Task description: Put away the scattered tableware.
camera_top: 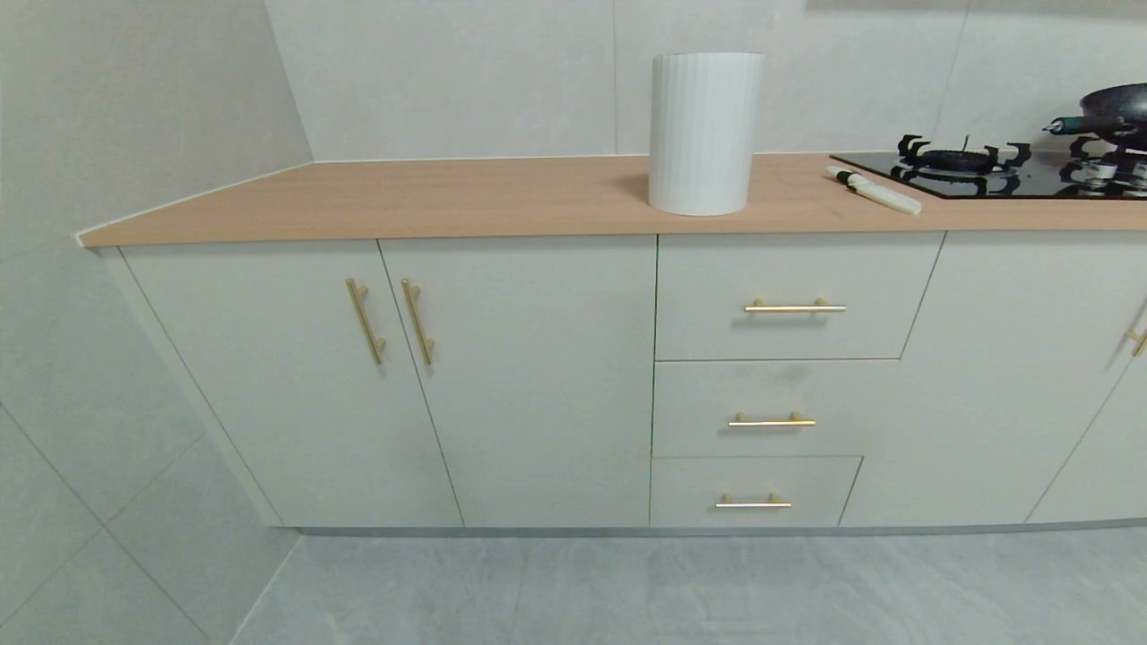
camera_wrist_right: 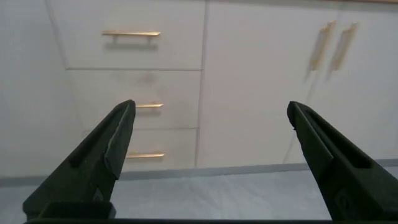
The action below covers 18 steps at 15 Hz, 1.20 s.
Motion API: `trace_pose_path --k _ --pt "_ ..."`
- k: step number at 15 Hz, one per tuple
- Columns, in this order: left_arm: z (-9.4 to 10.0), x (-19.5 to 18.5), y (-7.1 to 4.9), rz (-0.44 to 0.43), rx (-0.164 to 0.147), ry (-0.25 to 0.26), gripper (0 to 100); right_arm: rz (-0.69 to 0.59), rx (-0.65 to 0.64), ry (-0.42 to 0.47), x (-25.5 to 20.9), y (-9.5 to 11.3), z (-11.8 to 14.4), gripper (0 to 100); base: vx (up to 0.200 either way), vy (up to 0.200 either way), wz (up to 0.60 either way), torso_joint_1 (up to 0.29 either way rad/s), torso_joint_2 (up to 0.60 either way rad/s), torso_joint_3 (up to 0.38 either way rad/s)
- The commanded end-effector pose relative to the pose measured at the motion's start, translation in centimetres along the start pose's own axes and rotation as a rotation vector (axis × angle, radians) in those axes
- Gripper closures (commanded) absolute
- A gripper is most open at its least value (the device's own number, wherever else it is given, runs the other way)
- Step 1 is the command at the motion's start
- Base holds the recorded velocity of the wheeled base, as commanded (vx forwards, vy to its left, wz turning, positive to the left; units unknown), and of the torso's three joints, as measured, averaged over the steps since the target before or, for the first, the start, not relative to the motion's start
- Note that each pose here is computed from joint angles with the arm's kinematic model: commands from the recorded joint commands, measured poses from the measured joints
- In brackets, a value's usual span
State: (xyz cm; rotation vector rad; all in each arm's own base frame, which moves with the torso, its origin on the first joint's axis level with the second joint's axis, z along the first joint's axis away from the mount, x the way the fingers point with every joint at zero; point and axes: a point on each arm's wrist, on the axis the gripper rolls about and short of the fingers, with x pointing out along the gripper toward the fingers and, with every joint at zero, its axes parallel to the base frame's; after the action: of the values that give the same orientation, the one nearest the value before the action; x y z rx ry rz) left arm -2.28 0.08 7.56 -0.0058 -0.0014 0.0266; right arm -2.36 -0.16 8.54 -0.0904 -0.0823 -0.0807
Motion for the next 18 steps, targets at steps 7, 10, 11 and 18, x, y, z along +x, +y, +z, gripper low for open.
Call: trace_pose_path --k 7,10,11,18 --pt "0.0 0.0 0.0 -0.001 -0.002 0.0 0 0.067 0.023 0.064 0.03 0.21 -0.77 0 0.0 0.0 0.0 0.0 0.0 0.0" --pt "0.0 0.0 0.0 -0.001 -0.002 0.0 0 0.07 0.022 0.065 0.02 0.22 -0.78 0 0.0 0.0 0.0 0.0 0.0 0.0" --pt "0.0 0.0 0.0 -0.001 0.0 0.0 0 0.07 0.022 0.064 0.03 0.21 -0.77 0 0.0 0.0 0.0 0.0 0.0 0.0" --pt "0.0 0.0 0.0 -0.001 0.001 0.0 0 0.073 0.022 0.065 0.02 0.22 -0.78 0 0.143 0.0 0.0 0.003 0.0 0.001"
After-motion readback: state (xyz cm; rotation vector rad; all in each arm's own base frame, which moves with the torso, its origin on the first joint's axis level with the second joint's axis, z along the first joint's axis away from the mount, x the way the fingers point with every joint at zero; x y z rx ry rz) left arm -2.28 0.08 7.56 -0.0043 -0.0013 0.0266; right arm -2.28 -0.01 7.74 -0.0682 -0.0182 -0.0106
